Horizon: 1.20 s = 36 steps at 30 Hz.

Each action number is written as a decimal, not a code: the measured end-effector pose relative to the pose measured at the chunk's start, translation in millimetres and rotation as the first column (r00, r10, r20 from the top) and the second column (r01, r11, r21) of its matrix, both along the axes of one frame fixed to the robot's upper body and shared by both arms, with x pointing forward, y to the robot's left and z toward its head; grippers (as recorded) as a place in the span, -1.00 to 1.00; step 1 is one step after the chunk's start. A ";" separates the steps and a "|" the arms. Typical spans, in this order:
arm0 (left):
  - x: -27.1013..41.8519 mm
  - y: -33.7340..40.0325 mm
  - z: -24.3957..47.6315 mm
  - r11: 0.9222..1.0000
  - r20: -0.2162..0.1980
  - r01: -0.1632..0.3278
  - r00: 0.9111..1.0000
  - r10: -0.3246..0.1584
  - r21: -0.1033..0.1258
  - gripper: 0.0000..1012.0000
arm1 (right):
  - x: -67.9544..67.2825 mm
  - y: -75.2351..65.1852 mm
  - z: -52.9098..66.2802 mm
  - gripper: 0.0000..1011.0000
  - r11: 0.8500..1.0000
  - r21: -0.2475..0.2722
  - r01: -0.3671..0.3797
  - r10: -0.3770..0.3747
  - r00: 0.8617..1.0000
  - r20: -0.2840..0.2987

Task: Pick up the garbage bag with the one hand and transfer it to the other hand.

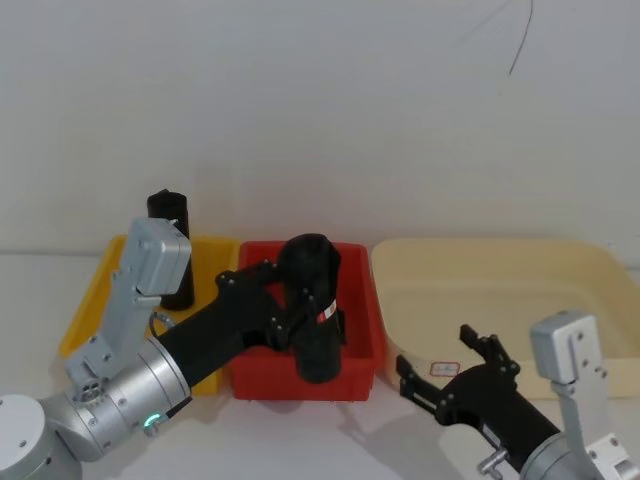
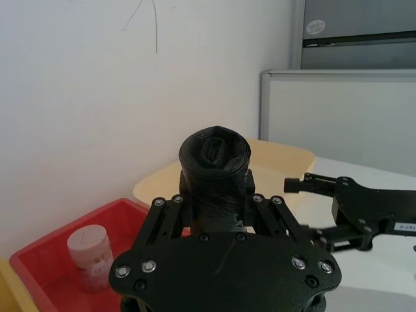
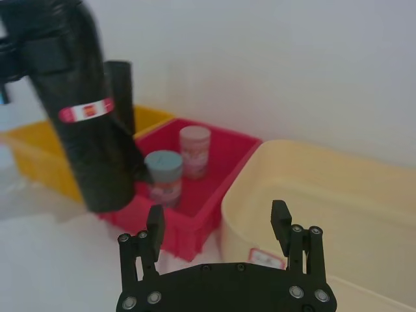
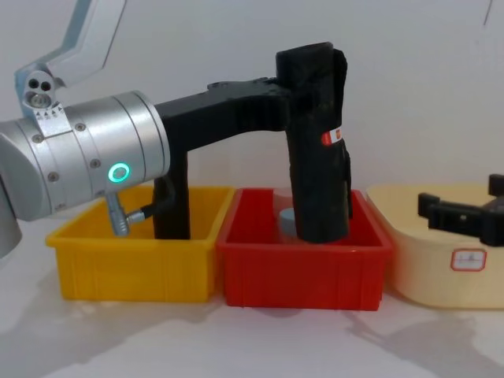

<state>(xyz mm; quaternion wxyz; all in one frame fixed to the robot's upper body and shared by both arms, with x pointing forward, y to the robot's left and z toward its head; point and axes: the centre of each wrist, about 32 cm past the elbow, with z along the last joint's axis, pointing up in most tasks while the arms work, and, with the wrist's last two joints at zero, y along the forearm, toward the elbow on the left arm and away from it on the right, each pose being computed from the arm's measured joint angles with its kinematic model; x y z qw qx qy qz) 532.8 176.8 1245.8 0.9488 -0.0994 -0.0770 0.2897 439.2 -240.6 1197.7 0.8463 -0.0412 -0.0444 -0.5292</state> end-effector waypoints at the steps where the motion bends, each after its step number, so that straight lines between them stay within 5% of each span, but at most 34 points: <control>1: 0.0 -0.1 0.0 1.000 0.000 0.001 1.000 -0.001 0.000 -0.25 | -0.4 -0.3 0.8 0.99 1.000 -0.006 -0.006 0.006 1.000 -0.002; 14: -0.1 -1.4 -0.4 1.000 0.000 0.007 1.000 -0.007 0.001 -0.25 | -1.7 -1.1 8.4 0.99 0.989 -0.082 -0.119 0.114 0.992 -0.058; 36: -0.1 -2.1 -0.5 1.000 0.000 0.010 1.000 -0.010 0.001 -0.25 | 30.1 8.4 16.5 0.99 0.962 -0.120 -0.245 0.239 0.969 -0.065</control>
